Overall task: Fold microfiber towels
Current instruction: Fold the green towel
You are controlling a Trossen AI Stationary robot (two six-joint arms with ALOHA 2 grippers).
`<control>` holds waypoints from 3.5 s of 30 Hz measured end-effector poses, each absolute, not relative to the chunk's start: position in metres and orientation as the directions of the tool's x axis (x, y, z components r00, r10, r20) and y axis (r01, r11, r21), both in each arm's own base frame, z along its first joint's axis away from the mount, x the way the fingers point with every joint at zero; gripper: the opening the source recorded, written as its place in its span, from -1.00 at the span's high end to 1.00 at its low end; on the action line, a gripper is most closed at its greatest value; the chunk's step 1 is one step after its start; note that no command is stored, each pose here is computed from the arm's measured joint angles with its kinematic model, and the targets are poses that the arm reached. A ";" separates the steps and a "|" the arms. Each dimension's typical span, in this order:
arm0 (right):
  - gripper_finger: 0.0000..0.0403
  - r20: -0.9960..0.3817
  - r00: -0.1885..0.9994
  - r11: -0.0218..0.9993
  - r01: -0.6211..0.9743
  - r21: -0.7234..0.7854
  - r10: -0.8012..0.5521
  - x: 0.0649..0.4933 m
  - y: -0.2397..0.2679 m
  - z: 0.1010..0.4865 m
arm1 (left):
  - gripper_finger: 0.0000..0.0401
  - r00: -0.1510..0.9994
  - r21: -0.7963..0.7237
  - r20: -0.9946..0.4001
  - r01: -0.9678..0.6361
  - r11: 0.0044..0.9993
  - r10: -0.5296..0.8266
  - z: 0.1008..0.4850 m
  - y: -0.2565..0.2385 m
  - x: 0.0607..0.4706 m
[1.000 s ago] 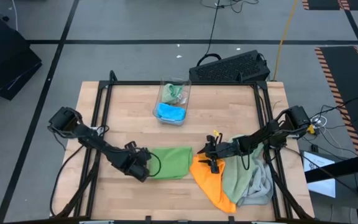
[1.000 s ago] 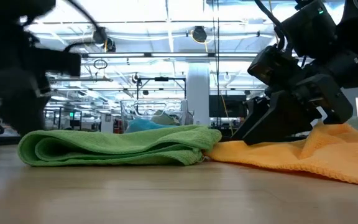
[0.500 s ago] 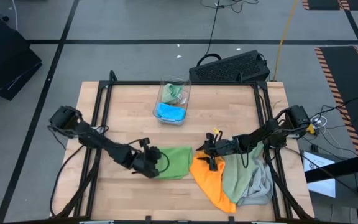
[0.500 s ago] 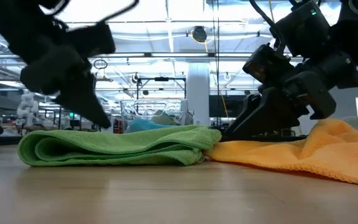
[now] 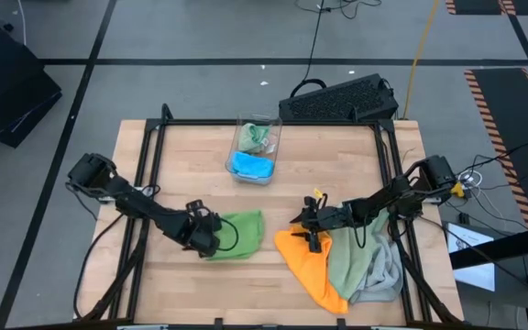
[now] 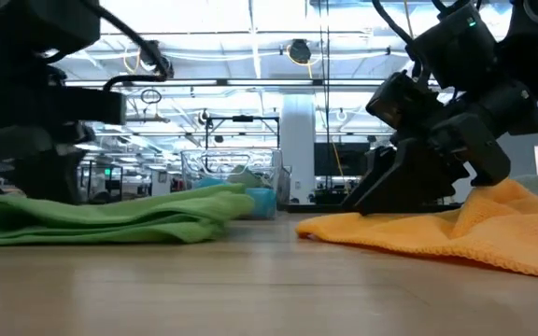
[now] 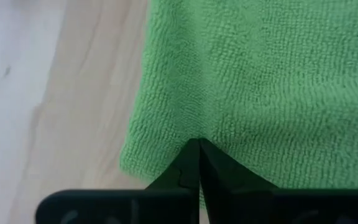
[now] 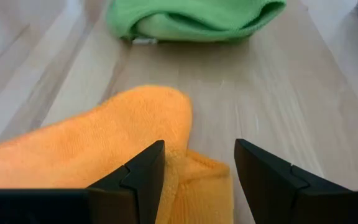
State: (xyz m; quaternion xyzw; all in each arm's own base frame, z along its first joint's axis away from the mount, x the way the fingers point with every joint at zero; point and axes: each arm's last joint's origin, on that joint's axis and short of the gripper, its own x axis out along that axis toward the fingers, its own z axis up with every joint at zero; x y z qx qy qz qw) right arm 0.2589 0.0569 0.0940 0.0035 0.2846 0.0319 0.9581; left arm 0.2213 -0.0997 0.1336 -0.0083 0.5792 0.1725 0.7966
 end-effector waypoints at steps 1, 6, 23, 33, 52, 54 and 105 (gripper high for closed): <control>0.08 -0.543 0.838 0.998 -0.059 0.026 0.064 0.259 0.057 0.094 | 0.94 0.271 0.187 -0.926 -0.278 0.942 0.264 0.137 -0.099 0.219; 0.08 -0.468 0.881 0.997 -0.059 0.046 0.074 0.263 0.058 0.101 | 0.95 0.431 0.128 -0.862 -0.325 0.937 0.267 0.170 -0.095 0.216; 0.08 -0.418 0.907 0.999 -0.046 0.029 0.054 0.273 0.059 0.110 | 0.98 0.482 -0.086 -0.876 -0.226 0.970 0.034 0.126 -0.124 0.250; 0.08 -0.438 0.897 0.999 -0.044 0.032 0.053 0.272 0.059 0.108 | 0.98 0.281 -0.106 -0.957 -0.087 0.990 -0.078 0.147 -0.137 0.207; 0.08 -0.439 0.897 0.998 -0.034 0.045 0.050 0.272 0.059 0.108 | 0.77 0.655 -0.219 -0.752 -0.149 0.964 -0.070 0.196 -0.160 0.198; 0.08 -0.438 0.897 0.998 -0.032 0.050 0.051 0.272 0.059 0.108 | 0.65 0.626 -0.217 -0.776 -0.161 0.963 -0.071 0.190 -0.165 0.199; -0.23 -0.302 0.953 0.979 -0.072 -0.191 0.011 0.315 0.094 0.134 | 0.91 0.696 0.185 -0.677 -0.152 0.971 0.238 0.188 -0.203 0.224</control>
